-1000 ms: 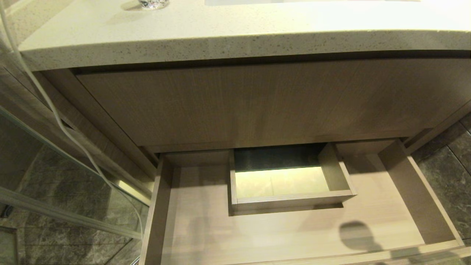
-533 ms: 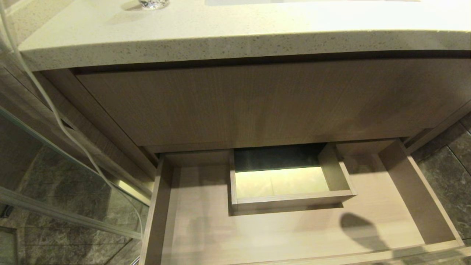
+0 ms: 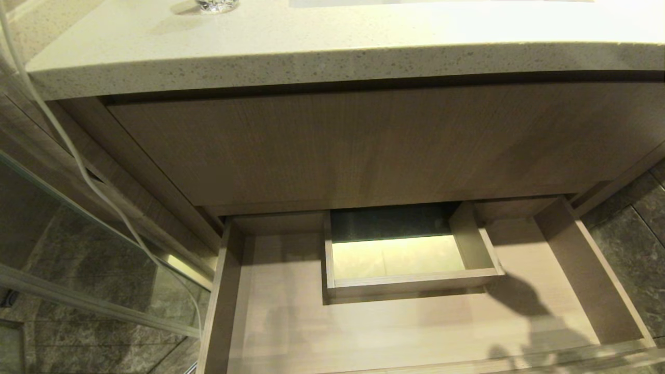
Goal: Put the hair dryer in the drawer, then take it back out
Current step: Place it on the countertop
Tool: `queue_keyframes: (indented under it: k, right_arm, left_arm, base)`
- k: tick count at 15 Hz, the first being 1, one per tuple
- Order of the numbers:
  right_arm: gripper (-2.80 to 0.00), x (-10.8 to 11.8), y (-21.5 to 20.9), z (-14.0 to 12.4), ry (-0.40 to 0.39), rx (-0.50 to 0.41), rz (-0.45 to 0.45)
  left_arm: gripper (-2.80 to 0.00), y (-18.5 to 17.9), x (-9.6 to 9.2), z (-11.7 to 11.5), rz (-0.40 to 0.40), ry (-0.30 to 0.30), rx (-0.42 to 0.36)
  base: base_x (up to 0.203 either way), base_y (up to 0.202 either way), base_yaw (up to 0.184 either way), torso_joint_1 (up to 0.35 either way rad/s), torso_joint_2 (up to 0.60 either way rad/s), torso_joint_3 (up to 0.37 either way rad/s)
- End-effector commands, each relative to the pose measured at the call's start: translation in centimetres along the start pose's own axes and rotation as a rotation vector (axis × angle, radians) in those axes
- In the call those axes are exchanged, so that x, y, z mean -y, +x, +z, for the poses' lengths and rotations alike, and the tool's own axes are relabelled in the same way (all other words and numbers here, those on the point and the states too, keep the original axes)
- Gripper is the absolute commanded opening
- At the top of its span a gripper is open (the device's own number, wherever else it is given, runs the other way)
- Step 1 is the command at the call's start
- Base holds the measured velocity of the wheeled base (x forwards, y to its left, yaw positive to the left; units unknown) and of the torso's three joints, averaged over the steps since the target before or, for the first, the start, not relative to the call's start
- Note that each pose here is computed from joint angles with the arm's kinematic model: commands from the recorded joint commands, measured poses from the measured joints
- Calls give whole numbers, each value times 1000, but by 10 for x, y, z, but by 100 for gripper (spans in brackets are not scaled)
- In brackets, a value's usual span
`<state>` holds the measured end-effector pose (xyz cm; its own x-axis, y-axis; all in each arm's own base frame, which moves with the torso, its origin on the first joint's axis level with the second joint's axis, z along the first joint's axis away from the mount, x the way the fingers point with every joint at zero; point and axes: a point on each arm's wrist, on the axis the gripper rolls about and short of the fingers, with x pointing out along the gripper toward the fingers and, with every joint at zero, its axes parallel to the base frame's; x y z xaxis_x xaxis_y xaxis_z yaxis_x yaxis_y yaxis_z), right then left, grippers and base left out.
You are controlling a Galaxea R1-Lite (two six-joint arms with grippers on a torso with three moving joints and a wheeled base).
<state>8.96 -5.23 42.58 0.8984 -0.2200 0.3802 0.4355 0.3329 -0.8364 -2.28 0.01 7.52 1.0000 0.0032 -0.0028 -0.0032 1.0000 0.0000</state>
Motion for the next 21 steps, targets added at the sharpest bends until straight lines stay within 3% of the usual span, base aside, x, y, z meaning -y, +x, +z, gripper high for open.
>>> queue_keyframes:
  k: [1, 6, 14, 21]
  right_arm:
    - [-280, 4, 27, -8, 12, -1, 4]
    - [-280, 15, 56, -13, 42, 5, -21]
    - [-280, 14, 97, -27, 96, 25, -20]
    - [-280, -21, 136, -23, 194, 112, 88]
  left_arm:
    - [-280, 0, 0, 0, 1, 0, 0]
    - [-280, 0, 0, 0, 0, 0, 0]
    - [-280, 0, 0, 0, 1, 0, 0]
    - [-280, 0, 0, 0, 1, 0, 0]
  base:
    - [0, 0, 0, 0, 0, 0]
    - [0, 0, 0, 0, 0, 0]
    - [0, 0, 0, 0, 0, 0]
    - [0, 0, 0, 0, 0, 0]
